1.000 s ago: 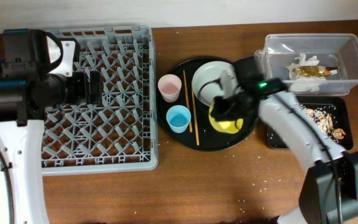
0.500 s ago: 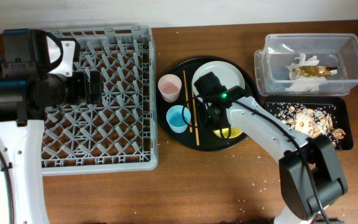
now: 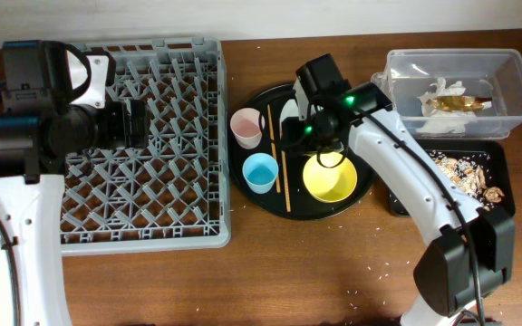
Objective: Sort waste into correct bins and load items into the dishwasher rack
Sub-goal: 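Set the yellow bowl back on the black round tray, then grasp the blue cup with the right gripper and lift it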
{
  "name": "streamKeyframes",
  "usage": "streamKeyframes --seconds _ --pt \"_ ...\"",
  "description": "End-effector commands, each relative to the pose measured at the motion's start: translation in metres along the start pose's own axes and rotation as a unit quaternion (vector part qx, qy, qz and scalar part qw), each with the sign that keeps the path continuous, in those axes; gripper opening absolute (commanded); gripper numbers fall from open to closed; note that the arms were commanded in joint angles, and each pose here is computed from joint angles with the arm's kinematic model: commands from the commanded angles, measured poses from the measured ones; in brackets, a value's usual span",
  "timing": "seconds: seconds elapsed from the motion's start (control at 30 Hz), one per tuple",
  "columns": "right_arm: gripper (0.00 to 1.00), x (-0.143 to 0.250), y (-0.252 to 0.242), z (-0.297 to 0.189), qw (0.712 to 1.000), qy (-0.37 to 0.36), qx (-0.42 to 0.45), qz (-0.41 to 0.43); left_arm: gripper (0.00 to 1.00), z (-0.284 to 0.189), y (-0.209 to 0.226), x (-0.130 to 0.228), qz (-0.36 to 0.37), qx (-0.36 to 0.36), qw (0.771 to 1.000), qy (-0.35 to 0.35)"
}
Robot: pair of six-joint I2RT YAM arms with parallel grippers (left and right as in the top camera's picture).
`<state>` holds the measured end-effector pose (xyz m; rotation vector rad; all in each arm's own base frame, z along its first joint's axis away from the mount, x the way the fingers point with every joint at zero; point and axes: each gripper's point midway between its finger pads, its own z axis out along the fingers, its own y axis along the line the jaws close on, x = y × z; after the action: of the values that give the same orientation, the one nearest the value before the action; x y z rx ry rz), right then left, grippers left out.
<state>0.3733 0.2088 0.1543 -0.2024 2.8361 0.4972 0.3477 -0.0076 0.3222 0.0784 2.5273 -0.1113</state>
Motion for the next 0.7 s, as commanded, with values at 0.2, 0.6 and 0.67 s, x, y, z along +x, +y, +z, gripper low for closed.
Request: streamKeyframes --seconds 0.2,0.6,0.67 --pt "0.49 0.045 0.014 0.081 0.993 0.114 0.013 0.013 0.99 -0.002 -0.001 -0.004 0.006 -0.001 1.0 -0.007" --pt "0.04 0.041 0.006 0.077 0.993 0.107 0.024 0.034 0.98 -0.003 -0.016 -0.001 0.005 0.045 0.999 -0.002" --pt "0.04 0.027 0.012 0.035 0.996 0.079 -0.034 0.032 0.95 -0.003 -0.019 0.003 0.004 0.052 0.999 0.007"
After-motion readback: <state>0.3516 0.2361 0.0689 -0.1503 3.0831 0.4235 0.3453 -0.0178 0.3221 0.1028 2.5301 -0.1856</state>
